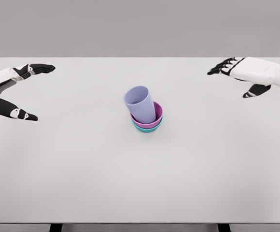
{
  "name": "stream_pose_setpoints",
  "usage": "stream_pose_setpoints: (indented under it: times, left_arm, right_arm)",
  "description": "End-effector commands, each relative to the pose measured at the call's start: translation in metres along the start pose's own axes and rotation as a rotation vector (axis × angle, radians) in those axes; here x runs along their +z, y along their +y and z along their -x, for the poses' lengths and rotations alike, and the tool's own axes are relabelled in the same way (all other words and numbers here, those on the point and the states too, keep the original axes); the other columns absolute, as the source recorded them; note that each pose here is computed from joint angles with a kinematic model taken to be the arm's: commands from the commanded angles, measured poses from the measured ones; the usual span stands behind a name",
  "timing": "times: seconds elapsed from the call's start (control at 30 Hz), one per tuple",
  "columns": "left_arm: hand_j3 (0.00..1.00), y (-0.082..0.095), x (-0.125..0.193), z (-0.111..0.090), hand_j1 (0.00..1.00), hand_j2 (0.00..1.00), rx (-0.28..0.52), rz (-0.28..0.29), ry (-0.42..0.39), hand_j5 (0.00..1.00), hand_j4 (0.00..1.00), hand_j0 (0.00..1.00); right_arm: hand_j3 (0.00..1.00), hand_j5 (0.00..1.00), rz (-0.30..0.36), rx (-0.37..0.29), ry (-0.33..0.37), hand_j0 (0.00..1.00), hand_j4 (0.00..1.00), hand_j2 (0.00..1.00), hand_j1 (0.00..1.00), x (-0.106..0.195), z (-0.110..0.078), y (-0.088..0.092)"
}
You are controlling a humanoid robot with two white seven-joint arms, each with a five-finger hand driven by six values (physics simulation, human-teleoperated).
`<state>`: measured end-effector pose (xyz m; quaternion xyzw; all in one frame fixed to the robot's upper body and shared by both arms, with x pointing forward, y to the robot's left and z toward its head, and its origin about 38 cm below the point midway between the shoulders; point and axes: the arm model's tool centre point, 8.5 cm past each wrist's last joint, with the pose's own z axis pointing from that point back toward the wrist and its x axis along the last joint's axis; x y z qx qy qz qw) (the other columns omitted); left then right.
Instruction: Stacking bowl and cup with both arms
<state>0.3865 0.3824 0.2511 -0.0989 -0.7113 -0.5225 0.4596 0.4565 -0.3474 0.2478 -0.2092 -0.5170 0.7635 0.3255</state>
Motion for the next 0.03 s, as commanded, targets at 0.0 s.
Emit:
stream_pose_setpoints:
  times: [0.0]
  left_arm:
    - [1.0, 0.0004, -0.0001, -0.0002, 1.0, 1.0, 0.005, -0.004, -0.002, 1.0, 1.0, 1.0]
  right_arm:
    - [1.0, 1.0, 0.006, -0.002, 0.009, 1.0, 1.0, 1.0, 1.0, 0.0044, 0.0026, -0.0023]
